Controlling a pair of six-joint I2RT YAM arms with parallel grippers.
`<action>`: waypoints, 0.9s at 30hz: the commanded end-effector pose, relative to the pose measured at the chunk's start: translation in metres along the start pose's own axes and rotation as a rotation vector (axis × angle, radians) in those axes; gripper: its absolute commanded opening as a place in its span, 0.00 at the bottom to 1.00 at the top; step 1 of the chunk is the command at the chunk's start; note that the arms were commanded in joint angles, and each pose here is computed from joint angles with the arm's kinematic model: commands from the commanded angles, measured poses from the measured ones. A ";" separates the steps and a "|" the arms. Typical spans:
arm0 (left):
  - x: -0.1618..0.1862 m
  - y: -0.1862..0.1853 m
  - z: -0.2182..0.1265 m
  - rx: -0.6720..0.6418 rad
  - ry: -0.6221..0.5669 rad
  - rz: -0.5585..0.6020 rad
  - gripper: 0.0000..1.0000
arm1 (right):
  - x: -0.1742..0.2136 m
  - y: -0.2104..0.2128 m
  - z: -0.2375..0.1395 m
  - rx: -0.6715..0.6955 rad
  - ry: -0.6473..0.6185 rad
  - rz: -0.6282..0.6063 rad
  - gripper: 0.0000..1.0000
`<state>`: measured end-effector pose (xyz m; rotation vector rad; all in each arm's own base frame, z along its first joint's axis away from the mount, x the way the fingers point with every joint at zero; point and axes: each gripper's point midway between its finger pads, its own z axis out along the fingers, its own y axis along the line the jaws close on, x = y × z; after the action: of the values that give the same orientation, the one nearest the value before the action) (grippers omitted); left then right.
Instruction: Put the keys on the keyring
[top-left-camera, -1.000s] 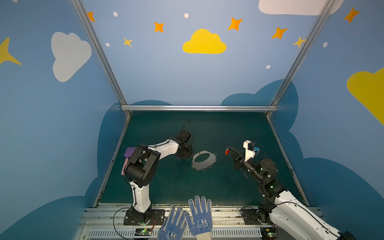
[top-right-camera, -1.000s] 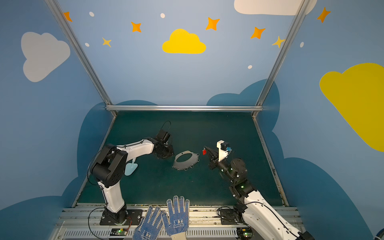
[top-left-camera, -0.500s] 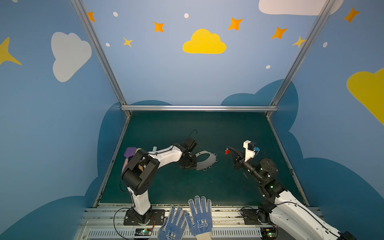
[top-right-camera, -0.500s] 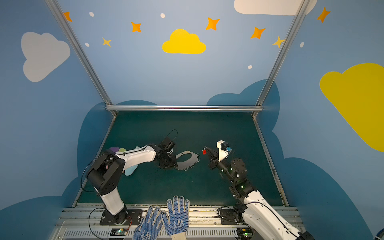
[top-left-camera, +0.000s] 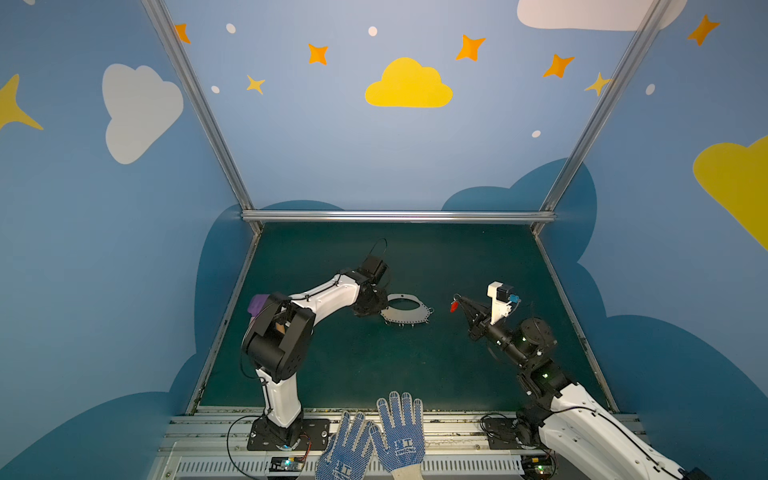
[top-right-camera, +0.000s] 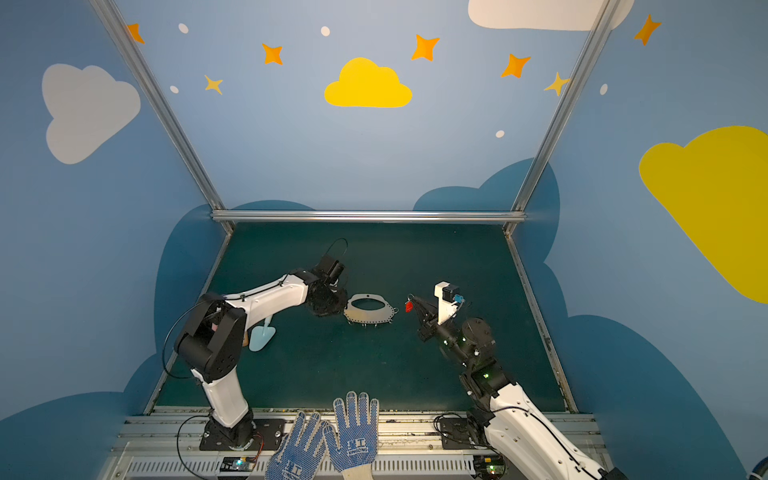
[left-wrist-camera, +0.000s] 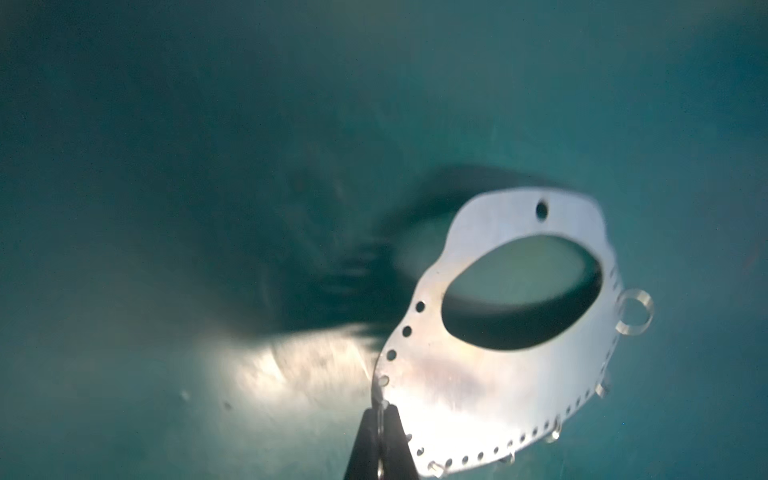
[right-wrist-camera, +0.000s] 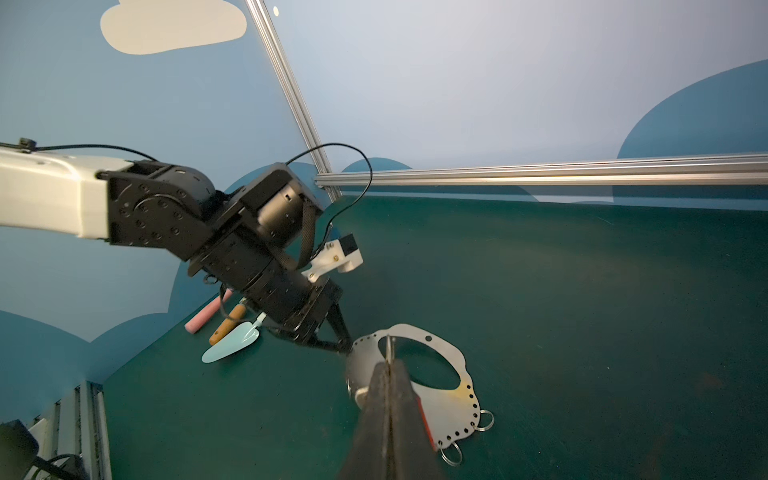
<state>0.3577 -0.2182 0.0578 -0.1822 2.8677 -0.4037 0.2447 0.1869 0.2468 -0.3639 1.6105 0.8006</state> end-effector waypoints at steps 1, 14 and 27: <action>-0.003 0.013 0.006 -0.058 0.051 0.043 0.04 | -0.009 0.006 0.000 -0.022 -0.019 0.007 0.00; -0.001 0.018 -0.002 -0.036 0.027 -0.034 0.47 | -0.007 0.007 0.001 -0.023 -0.010 0.010 0.00; 0.039 -0.015 0.009 0.096 0.098 -0.079 0.54 | 0.000 0.007 0.003 -0.030 0.004 0.029 0.00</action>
<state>0.3156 -0.2338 0.0453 -0.2562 2.9457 -0.5689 0.2449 0.1904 0.2410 -0.3585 1.6371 0.8211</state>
